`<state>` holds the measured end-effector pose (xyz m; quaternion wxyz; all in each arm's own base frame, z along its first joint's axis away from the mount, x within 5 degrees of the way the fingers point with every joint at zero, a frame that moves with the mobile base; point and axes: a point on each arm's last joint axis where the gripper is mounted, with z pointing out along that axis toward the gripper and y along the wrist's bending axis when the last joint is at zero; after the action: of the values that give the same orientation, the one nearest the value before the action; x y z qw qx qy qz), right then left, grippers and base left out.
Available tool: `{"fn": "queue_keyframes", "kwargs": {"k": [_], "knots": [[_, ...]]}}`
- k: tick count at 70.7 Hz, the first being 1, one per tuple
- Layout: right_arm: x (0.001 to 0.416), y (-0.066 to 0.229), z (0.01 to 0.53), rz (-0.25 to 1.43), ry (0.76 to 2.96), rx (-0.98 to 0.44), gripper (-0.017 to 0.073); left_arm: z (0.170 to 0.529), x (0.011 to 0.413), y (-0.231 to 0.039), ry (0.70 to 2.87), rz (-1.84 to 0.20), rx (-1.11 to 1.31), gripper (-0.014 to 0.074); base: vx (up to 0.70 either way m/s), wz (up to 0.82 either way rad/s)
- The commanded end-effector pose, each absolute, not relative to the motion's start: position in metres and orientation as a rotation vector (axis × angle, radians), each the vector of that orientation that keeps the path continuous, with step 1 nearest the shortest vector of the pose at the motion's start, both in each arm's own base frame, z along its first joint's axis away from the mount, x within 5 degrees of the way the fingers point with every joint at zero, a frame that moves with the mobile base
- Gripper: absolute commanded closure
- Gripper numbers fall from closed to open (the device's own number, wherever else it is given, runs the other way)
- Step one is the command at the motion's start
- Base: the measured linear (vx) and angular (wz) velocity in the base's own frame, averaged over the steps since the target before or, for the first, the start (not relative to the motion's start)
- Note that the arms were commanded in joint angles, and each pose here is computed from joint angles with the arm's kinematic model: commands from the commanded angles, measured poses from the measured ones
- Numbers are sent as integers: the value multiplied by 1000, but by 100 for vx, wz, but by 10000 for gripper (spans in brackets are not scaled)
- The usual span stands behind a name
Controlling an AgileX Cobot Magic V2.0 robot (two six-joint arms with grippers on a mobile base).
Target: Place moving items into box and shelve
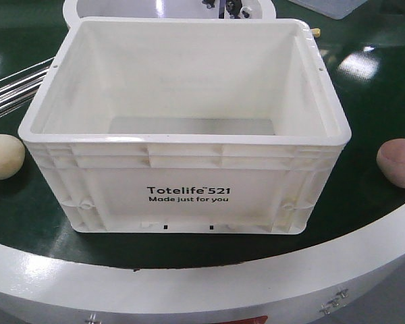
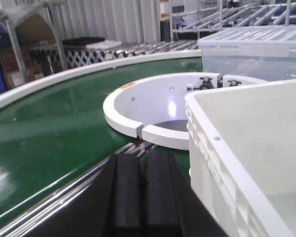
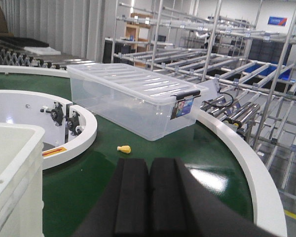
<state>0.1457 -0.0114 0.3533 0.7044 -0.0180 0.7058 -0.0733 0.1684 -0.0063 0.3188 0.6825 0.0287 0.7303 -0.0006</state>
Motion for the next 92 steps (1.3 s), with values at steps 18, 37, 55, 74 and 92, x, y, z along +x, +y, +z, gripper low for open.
{"fn": "queue_keyframes", "kwargs": {"k": [18, 37, 55, 74, 92], "knots": [[165, -12, 376, -170, 1453, -49, 565, 345, 197, -9, 1430, -38, 48, 492, 0, 0], [164, -15, 377, -181, 1448, -38, 565, 348, 198, -4, 1387, -53, -24, 492, 0, 0], [163, -21, 378, -198, 1444, 10, 565, 347, 198, 11, 1398, 76, -61, 492, 0, 0], [164, -22, 377, -246, 1451, -28, 565, 347, 193, 18, 1419, 169, -93, 492, 0, 0], [161, -35, 377, -271, 1450, 73, 565, 347, 190, 29, 1417, 275, -193, 492, 0, 0]]}}
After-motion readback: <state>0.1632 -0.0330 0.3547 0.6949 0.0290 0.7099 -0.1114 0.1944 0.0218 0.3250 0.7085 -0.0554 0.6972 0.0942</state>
